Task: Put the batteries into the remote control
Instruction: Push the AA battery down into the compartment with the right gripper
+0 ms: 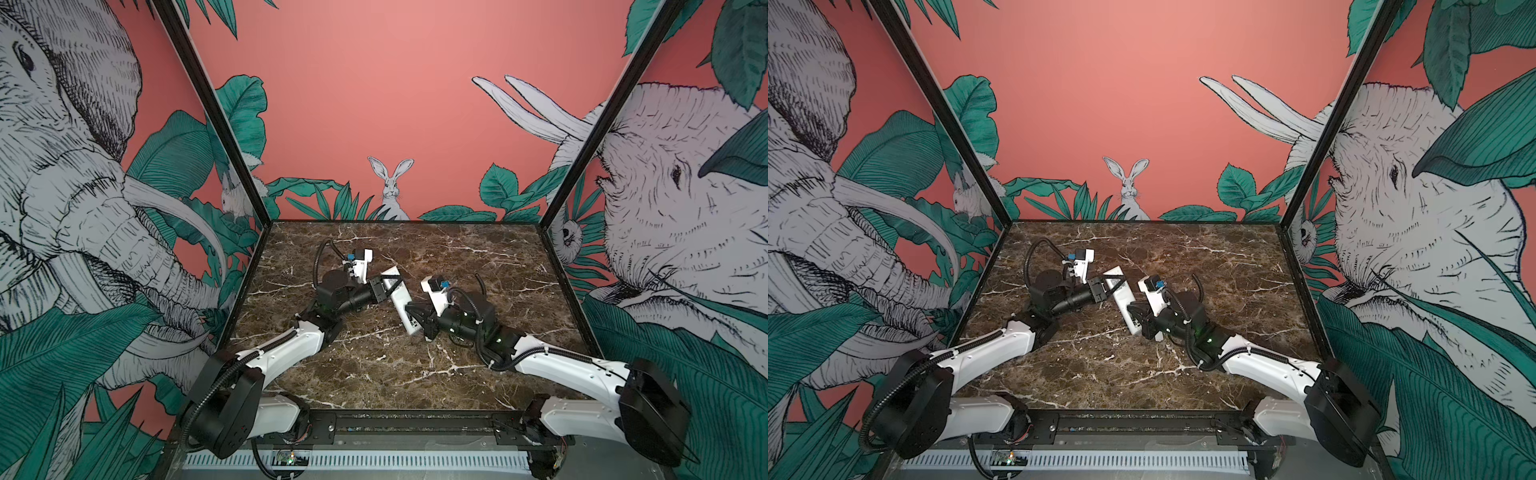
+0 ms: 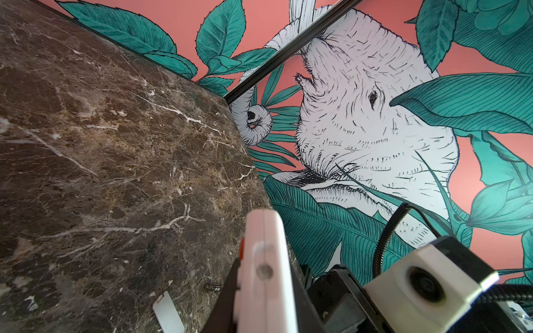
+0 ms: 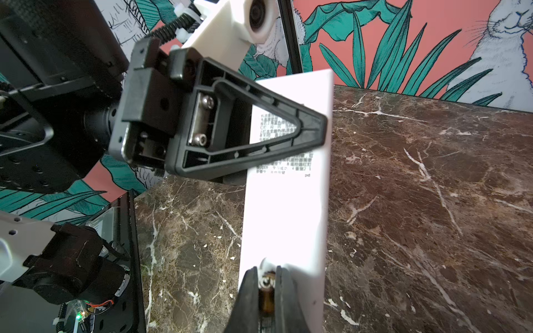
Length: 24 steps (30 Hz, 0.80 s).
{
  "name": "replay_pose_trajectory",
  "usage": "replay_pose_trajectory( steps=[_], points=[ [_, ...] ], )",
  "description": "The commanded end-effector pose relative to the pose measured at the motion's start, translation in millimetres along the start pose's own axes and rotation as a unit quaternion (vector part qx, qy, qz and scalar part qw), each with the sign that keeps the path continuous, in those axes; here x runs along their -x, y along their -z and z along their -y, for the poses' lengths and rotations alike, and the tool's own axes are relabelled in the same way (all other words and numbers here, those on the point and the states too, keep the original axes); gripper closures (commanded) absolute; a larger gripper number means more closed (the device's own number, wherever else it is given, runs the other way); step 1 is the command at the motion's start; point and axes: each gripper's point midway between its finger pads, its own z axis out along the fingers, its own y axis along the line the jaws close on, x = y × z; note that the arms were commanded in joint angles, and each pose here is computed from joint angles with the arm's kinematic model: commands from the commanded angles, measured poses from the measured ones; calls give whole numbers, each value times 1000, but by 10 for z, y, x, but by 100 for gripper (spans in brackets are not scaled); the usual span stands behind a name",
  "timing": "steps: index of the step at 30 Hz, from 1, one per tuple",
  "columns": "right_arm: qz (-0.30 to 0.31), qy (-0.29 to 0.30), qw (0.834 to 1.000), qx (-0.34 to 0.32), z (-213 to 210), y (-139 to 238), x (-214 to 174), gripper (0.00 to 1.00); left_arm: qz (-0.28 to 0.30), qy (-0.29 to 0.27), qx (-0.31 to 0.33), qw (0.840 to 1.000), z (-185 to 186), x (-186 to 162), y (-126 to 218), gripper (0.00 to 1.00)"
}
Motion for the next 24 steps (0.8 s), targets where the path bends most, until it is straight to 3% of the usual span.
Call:
replay_pose_trajectory(
  steps=[1,24],
  points=[
    [10,3,1000,8,-39,5,18,100,22,-19,-37,999,233,101,67,100],
    [-7,6,1000,6,-52,-7,-60,98,32,-25,-42,998,281,119,114,100]
  ],
)
